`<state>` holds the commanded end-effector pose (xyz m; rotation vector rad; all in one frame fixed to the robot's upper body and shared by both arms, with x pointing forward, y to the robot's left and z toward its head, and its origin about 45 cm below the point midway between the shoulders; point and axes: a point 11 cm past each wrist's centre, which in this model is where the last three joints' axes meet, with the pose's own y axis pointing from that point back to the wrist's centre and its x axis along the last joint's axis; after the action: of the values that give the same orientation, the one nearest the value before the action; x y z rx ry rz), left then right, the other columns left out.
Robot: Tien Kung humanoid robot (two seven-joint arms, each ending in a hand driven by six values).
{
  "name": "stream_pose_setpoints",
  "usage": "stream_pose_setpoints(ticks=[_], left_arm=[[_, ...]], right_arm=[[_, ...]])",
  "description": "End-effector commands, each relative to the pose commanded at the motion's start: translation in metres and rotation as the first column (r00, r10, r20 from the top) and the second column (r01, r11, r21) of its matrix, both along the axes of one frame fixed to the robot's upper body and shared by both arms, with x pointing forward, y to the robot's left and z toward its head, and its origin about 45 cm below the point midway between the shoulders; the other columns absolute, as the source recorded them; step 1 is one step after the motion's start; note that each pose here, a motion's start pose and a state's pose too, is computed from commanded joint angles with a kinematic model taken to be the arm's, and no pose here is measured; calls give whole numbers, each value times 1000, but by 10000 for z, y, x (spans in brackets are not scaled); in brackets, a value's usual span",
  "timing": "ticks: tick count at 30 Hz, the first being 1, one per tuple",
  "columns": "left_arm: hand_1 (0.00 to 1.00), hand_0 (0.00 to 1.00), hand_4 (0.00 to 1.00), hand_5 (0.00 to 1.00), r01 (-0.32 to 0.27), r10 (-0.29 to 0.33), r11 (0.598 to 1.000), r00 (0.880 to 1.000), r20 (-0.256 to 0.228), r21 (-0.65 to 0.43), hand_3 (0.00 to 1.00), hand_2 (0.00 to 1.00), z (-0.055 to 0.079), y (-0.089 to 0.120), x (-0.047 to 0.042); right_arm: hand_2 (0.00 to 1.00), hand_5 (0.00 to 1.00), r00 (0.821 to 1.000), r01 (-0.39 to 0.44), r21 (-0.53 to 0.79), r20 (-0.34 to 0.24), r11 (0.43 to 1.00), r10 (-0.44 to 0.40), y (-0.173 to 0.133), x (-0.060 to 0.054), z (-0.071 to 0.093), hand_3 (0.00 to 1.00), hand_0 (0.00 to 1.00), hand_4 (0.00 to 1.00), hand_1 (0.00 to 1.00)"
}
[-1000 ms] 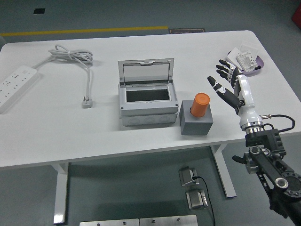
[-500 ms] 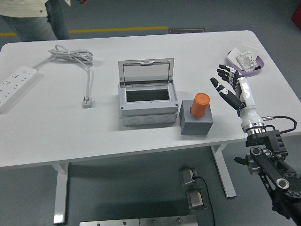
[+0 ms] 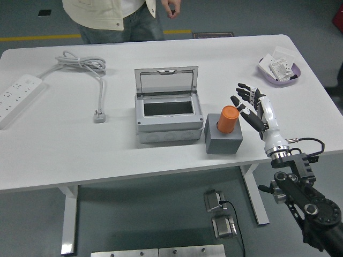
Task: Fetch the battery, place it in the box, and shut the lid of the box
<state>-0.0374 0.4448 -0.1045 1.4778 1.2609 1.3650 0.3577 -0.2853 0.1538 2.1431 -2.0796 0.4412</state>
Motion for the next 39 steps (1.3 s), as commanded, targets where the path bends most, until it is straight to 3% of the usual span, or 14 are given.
stream_pose_setpoints(ticks=[7,21,22,27,28,33,39], left_arm=[[673,632,693,502,2,-2,1000,1000,1,0,729,696,-1,-3,10],[673,632,691,500,-2,2,1000,1000,1,-8,729,696,-11,-31,18],[672,632,691,500,-2,2,1000,1000,1,-9,729,696,-13,-35,17],[672,632,691,500,-3,3,1000,1000,-1,-12,729,696,-15,-43,14],[673,630,692,500,-3,3,1000,1000,-1,-12,729,696,-14,-42,16],[673,630,692,500,-2,2,1000,1000,0,-13,729,696,-15,-43,20],[673,627,693,499,0,0,1000,1000,-8,-21,729,696,-28,-84,-2]], right_arm=[[757,655,1000,3,-12,-15,1000,-4,20,68,-61,817,839,998,791],[769,641,994,-71,-143,-91,987,58,202,156,-121,833,842,998,797],[801,427,994,-75,-151,-94,986,61,211,157,-121,880,852,943,815],[801,427,992,-90,-170,-102,981,74,264,151,-129,880,852,943,815],[806,349,992,-92,-171,-102,981,76,276,148,-133,879,856,902,826],[806,349,992,-98,-166,-101,981,82,330,133,-150,879,856,902,826],[801,336,998,-48,-117,-46,992,43,309,116,-126,863,857,891,824]])
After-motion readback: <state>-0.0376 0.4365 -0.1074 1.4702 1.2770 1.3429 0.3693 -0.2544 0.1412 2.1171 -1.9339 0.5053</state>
